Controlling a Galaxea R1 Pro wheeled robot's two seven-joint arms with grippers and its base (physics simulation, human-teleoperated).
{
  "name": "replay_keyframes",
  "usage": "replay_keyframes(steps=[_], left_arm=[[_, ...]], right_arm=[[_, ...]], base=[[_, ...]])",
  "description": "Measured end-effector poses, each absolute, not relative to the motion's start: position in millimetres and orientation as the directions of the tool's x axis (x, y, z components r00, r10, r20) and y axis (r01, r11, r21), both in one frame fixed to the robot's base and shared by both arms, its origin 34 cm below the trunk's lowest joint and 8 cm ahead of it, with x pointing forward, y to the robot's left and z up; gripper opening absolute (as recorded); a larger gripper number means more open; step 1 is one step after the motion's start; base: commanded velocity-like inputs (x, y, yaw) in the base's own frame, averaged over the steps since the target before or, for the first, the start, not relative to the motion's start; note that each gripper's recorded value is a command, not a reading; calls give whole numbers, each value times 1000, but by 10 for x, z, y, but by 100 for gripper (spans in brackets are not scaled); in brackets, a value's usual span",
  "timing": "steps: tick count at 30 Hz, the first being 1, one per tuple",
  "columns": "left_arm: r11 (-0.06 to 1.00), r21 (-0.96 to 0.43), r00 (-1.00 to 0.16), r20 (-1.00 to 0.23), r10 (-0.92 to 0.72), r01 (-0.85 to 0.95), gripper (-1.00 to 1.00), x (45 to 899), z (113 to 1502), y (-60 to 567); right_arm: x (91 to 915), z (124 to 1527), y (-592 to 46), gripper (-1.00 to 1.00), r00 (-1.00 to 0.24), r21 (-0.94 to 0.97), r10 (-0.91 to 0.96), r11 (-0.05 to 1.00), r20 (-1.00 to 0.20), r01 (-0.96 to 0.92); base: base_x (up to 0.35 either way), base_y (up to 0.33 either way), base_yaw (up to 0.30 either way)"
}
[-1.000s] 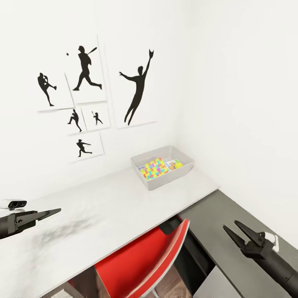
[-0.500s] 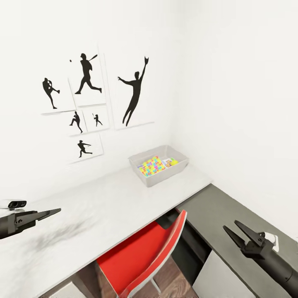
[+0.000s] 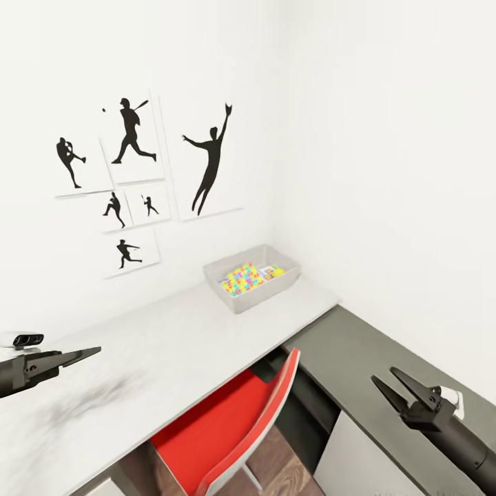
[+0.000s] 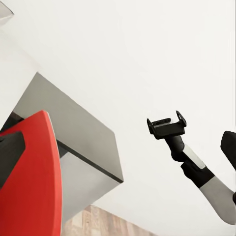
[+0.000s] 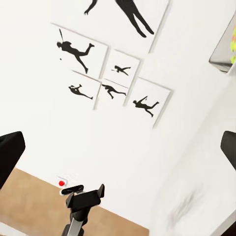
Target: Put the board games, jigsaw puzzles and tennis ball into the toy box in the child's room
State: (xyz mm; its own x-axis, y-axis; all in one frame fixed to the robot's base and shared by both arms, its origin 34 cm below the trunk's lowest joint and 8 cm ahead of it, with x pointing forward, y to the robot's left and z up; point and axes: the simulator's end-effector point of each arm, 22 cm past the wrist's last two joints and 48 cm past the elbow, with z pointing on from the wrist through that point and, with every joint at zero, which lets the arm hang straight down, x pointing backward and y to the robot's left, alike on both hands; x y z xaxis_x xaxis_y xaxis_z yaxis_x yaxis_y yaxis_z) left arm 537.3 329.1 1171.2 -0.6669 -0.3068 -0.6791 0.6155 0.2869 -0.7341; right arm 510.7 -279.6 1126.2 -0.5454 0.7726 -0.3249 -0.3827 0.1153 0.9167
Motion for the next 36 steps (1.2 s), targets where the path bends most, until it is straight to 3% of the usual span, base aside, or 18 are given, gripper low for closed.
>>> replay_keyframes(steps=[25,36], left_arm=[[287,-715,-645,-700,-307,638,100,5323,11844,3291],[287,-709,-640,-705,-307,644,100,5305,11879,3292]], right_arm=[[5072,11382,-2798,100,-535,905,773,115,-340,-410],[5059,11409,-2799,100,-532,902,773,115,-344,-415]], base=[[-209,108,-174],[-44,6,-103]])
